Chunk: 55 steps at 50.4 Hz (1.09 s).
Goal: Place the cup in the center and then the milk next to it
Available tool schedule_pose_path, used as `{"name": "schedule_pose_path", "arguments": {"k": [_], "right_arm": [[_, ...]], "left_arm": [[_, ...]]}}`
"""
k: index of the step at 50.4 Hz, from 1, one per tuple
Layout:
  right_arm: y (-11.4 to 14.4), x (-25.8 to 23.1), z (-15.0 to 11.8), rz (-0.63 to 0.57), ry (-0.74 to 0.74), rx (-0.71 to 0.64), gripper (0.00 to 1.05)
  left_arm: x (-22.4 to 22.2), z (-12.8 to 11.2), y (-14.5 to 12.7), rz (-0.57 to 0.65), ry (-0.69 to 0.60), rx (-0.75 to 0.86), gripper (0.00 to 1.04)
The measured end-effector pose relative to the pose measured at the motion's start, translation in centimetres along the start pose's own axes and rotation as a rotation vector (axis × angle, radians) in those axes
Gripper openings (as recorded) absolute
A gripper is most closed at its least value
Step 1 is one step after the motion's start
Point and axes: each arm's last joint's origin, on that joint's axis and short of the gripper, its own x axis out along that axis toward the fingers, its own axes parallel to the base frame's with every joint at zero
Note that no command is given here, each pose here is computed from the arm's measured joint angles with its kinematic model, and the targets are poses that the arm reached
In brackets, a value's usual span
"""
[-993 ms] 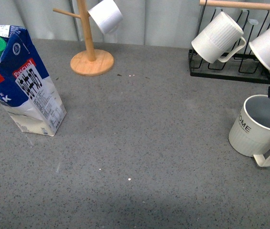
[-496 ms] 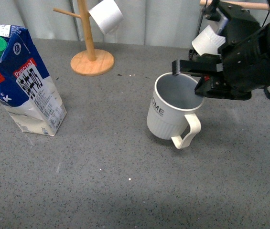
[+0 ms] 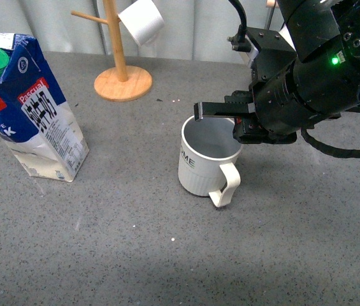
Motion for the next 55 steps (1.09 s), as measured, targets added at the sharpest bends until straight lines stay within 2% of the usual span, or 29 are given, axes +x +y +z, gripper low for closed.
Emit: {"name": "schedule_pose_path", "arguments": {"k": [5,12,19,23,29,31,34,38,41,47,55], "right_arm": [[0.0,0.1,0.2,0.005,-0.023,-0.002,0.03],[-0.1,-0.1,0.1,0.052,-0.066,0.005,0.31],[-0.4,-1.5,0.3,0.066,-0.150,0.008,0.55],[-0.9,-3.5,0.9,0.028,-0.247,0.014,0.71],[-1.4,-5.7,1.2,0.005,-0.343,0.020,0.88],[-1.8,-6.5,0.9,-0.044,-0.422,0.010,0.94],[-2.9,-7.5,-0.5,-0.234,-0.708,-0.028,0.81],[-3.9,-8.6,-2.2,-0.275,-0.836,-0.039,0.70],[-4.9,-10.0,-3.7,-0.288,-0.943,-0.043,0.58],[-6.2,-11.8,-6.0,-0.297,-0.968,-0.059,0.36],[-7.1,-13.3,-8.1,-0.303,-0.960,-0.065,0.13]], "left_arm": [[0.0,0.0,0.0,0.000,0.000,0.000,0.98],[0.0,0.0,0.0,0.000,0.000,0.000,0.98],[0.0,0.0,0.0,0.000,0.000,0.000,0.98],[0.0,0.0,0.0,0.000,0.000,0.000,0.98],[0.0,0.0,0.0,0.000,0.000,0.000,0.98],[0.0,0.0,0.0,0.000,0.000,0.000,0.98],[0.0,0.0,0.0,-0.001,0.000,0.000,0.98],[0.0,0.0,0.0,0.001,0.000,0.000,0.98],[0.0,0.0,0.0,0.001,0.000,0.000,0.98],[0.0,0.0,0.0,0.000,0.000,0.000,0.98],[0.0,0.0,0.0,0.000,0.000,0.000,0.98]]}}
